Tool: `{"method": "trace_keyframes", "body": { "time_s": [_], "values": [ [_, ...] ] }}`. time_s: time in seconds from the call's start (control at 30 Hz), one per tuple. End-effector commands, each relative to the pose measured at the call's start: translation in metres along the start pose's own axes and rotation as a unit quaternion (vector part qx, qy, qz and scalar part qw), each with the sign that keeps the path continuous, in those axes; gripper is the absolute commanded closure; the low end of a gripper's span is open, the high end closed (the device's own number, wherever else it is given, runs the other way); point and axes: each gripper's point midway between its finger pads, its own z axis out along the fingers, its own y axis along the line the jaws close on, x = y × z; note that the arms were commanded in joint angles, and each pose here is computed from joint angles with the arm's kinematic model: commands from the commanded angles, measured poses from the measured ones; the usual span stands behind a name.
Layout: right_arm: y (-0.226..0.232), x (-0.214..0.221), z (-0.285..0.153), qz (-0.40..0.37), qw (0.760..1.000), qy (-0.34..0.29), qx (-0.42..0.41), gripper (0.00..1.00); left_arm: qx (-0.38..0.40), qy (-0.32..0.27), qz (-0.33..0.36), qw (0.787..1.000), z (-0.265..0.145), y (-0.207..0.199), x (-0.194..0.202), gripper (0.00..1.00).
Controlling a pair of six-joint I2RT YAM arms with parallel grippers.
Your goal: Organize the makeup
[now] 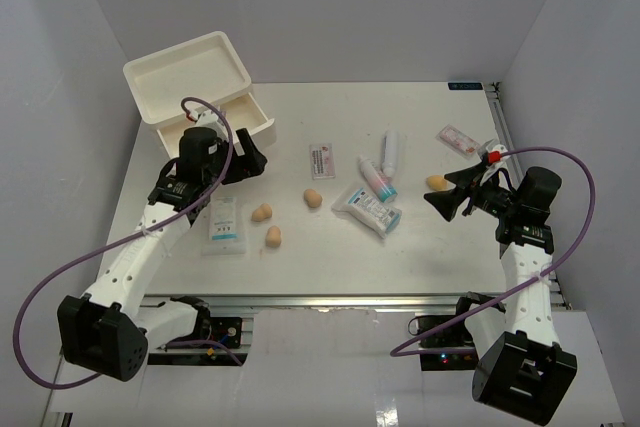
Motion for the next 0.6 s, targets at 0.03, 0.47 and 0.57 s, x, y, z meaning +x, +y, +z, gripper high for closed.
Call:
{"method": "trace_keyframes", "body": {
  "time_s": [0.03,0.47,0.57],
  "values": [
    [0.018,-0.002,-0.001,-0.049,0.997,-0.012,-0.06,0.1,0.205,0.057,0.095,0.972,-0.023,-0.059,0.031,0.06],
    [0.033,0.003,-0.002,-0.085,0.99,-0.023,-0.107,0.06,0.07,0.153,0.246,0.955,0.017,-0.034,0.116,0.3],
    [0.032,0.003,-0.002,-0.085,0.991,-0.022,-0.104,0.06,0.011,0.152,0.273,0.95,0.025,-0.023,0.119,0.43]
  ]
}}
